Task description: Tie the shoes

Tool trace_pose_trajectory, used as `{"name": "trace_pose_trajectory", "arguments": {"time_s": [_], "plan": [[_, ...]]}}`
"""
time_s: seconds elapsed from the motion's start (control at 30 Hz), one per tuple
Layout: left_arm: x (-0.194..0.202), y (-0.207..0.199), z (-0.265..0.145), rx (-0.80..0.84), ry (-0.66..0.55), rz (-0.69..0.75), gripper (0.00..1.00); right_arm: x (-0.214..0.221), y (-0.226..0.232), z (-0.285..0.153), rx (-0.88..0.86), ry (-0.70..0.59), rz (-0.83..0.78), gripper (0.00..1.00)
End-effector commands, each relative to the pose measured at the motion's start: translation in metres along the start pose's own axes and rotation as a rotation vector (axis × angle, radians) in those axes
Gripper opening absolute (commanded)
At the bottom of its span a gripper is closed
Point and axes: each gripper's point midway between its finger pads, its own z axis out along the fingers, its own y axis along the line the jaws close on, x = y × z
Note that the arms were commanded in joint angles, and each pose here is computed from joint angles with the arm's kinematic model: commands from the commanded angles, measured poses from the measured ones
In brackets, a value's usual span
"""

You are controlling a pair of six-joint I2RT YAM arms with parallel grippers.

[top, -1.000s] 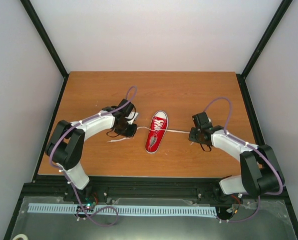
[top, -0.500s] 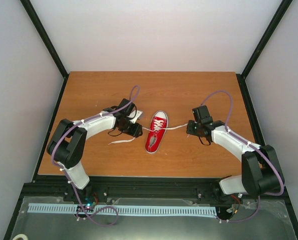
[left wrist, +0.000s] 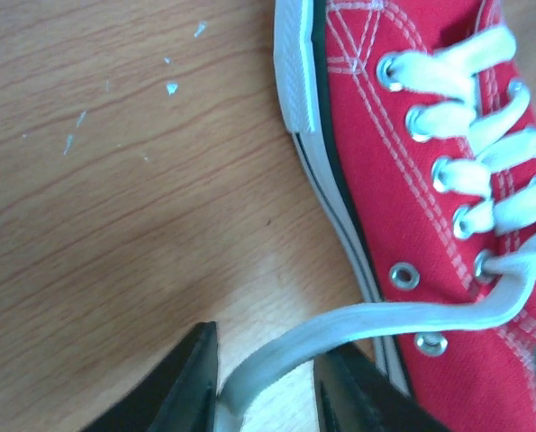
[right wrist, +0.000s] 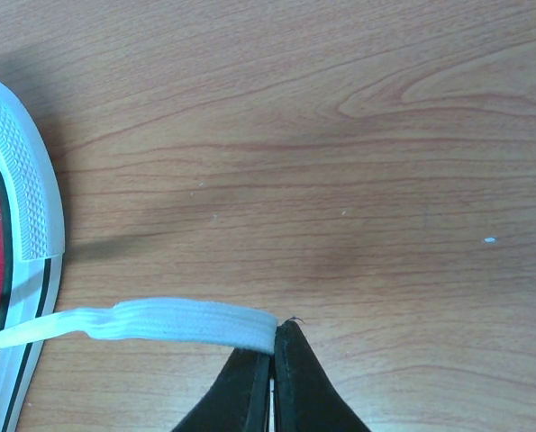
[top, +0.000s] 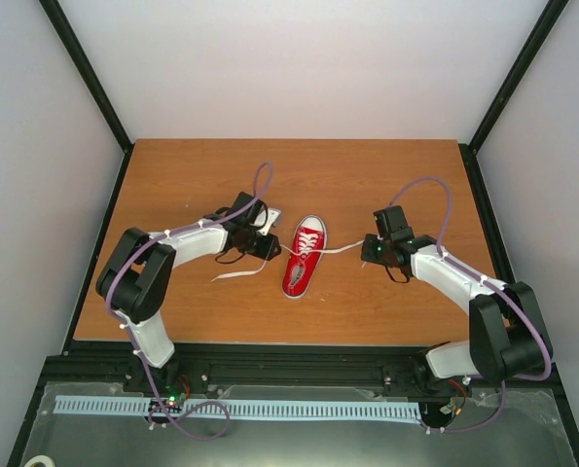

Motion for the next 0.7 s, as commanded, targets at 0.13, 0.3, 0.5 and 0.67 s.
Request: {"name": "trace_pose_trajectory", "arguments": {"time_s": [0.13,0.3,0.5,0.67], "plan": [[-0.020,-0.021,0.002,0.141,-0.116,-0.033,0.11,-0.012,0.002,-0.003,0.001,-0.022,-0.015,0.03],[-0.023,-0.031,-0.008,0.195,-0.166,-0.027,0.01,-0.041,0.025,-0.009,-0.049,-0.039,-0.054,0.03],[-0.021,-0.043,-0.028,0.246,-0.228,-0.017,0.01,-0.082,0.110,0.000,-0.254,-0.023,-0.102,0.03],[-0.013,-0.047,-0.034,0.266,-0.235,-0.022,0.01,-0.094,0.234,-0.022,-0.548,0.006,-0.242,0.15]]}}
